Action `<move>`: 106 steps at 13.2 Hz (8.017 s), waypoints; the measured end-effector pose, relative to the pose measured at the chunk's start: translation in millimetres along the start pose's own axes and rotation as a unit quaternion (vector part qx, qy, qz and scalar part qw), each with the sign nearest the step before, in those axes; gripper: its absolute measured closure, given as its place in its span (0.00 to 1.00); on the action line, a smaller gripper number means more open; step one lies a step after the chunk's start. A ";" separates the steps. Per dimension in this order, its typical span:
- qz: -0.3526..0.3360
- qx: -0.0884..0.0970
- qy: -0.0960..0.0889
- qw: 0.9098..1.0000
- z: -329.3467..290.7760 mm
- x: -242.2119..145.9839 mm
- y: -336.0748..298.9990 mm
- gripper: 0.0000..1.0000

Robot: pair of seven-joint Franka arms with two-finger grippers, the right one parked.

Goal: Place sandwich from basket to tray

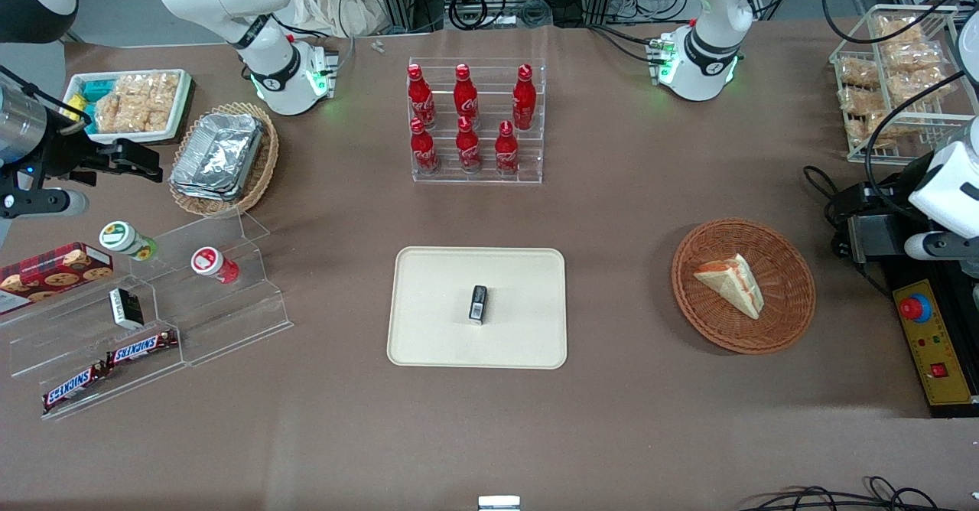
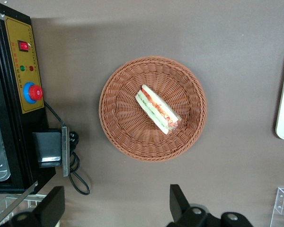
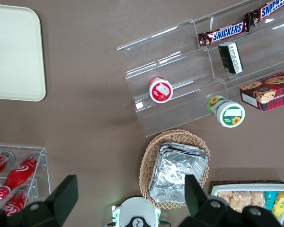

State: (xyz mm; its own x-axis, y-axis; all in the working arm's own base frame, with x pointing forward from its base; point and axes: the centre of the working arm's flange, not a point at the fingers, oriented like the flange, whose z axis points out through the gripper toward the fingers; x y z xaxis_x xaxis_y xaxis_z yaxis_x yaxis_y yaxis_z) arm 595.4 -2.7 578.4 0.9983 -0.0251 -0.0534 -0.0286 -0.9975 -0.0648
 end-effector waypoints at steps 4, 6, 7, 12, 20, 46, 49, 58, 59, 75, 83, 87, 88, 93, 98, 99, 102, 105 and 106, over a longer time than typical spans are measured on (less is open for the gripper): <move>0.004 -0.002 0.014 1.000 12.8 14.5 4.7 0.00; -0.001 -0.003 0.005 1.000 25.1 20.4 8.8 0.00; -0.011 -0.004 -0.004 1.000 35.7 24.5 13.3 0.00; -0.069 -0.006 0.000 0.998 117.8 41.0 56.3 0.00; -0.322 -0.037 0.057 0.944 230.6 -0.1 66.0 0.00; -0.443 -0.005 -0.035 0.896 144.5 13.1 38.8 0.86; -0.401 -0.002 -0.044 0.915 75.6 14.1 49.0 0.86; -0.209 -0.019 -0.065 0.975 84.0 14.8 164.3 0.86; -0.189 -0.022 -0.067 0.979 85.2 12.7 184.1 0.86; 0.064 -0.084 0.005 0.994 215.8 6.6 422.5 0.86; 0.046 -0.098 0.017 0.994 288.0 36.8 413.7 0.86; 0.047 -0.100 0.031 0.993 287.1 38.6 417.9 0.86; 0.047 -0.099 0.031 0.993 287.7 38.4 418.2 0.87; 0.032 -0.098 0.024 0.994 295.6 37.5 419.4 0.48; 0.021 -0.088 0.021 0.996 279.6 42.0 413.2 0.01; 0.020 -0.076 0.017 0.997 266.7 42.5 407.7 0.01; 0.021 -0.032 0.010 0.999 198.6 40.3 372.1 0.01; 0.048 -0.011 -0.007 0.999 123.2 29.9 317.2 0.01; 0.057 -0.009 -0.016 0.998 101.8 27.2 292.9 0.01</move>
State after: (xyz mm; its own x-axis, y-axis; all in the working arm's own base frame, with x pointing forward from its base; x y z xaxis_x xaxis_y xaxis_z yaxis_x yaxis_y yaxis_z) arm 608.9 -288.8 456.5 0.9864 -0.1367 -0.0907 -0.1407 -0.9893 -0.0388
